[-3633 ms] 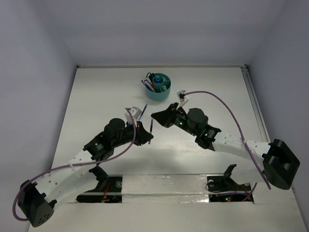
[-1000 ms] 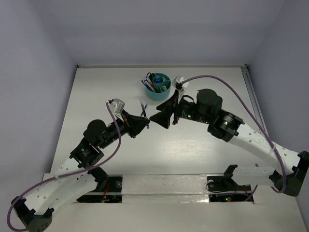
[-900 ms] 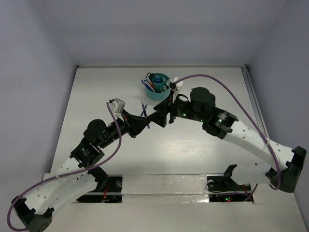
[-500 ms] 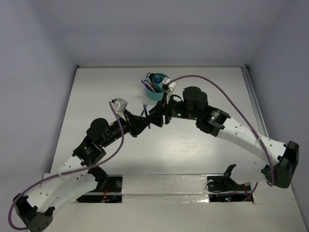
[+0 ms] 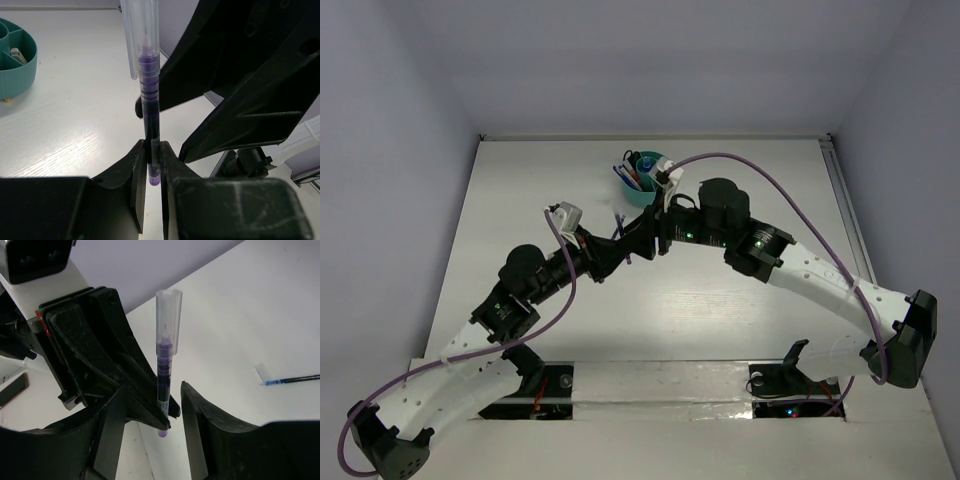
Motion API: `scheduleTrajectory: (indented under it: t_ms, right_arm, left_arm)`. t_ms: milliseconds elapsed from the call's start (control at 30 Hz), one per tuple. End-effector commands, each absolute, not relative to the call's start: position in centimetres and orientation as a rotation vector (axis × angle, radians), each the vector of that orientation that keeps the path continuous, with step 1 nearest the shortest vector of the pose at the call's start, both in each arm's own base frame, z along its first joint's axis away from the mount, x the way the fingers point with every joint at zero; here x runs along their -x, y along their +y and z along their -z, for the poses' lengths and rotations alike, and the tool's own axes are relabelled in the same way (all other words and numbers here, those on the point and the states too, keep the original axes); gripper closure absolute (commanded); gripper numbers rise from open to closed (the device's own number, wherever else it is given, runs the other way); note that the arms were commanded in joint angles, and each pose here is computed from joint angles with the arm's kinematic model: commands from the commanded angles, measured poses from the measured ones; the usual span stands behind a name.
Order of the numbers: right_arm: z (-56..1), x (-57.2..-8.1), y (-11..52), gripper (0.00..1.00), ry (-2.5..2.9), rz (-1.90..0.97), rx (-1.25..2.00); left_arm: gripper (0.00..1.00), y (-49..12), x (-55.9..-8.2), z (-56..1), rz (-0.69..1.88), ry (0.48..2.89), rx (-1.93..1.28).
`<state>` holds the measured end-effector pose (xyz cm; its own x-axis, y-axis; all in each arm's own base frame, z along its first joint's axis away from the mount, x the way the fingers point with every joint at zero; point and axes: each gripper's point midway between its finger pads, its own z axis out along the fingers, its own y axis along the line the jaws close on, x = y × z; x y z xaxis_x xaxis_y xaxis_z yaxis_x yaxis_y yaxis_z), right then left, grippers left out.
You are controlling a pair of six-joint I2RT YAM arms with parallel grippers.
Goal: Sort the stationery into containers
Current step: Place the pen in the storage box.
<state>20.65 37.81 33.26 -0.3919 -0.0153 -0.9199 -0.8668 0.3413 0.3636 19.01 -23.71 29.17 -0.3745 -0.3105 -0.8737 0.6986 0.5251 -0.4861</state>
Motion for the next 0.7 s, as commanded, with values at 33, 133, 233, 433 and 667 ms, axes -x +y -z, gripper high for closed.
scheduleTrajectory:
  t_ms: [33,133,233,433,667]
  right_arm:
    - [-37.6,-21.8,37.9,0.45,1.537,-1.177,0.717]
    - [-37.9,-21.6,37.7,0.40,1.527,-1.181,0.715]
    - [-37.9,-21.9,37.9,0.44,1.532,-1.180,0.704]
    - [-36.2,-22.6,38.8,0.63,1.597,-1.175,0.706]
    - [-36.0,-23.6,38.5,1.00,1.627,-1.123,0.661]
  left_arm:
    - [1.00,-24.2,-18.1,-30.8,1.166,1.548,-0.373]
    - [1.00,-24.2,-18.2,-30.8,1.158,1.556,-0.365]
    - [1.00,-24.3,-18.1,-30.8,1.169,1.552,-0.372]
    - [1.00,-24.2,-17.9,-31.2,1.171,1.541,-0.375]
    - [0.93,-23.3,-18.3,-31.6,1.135,1.537,-0.324]
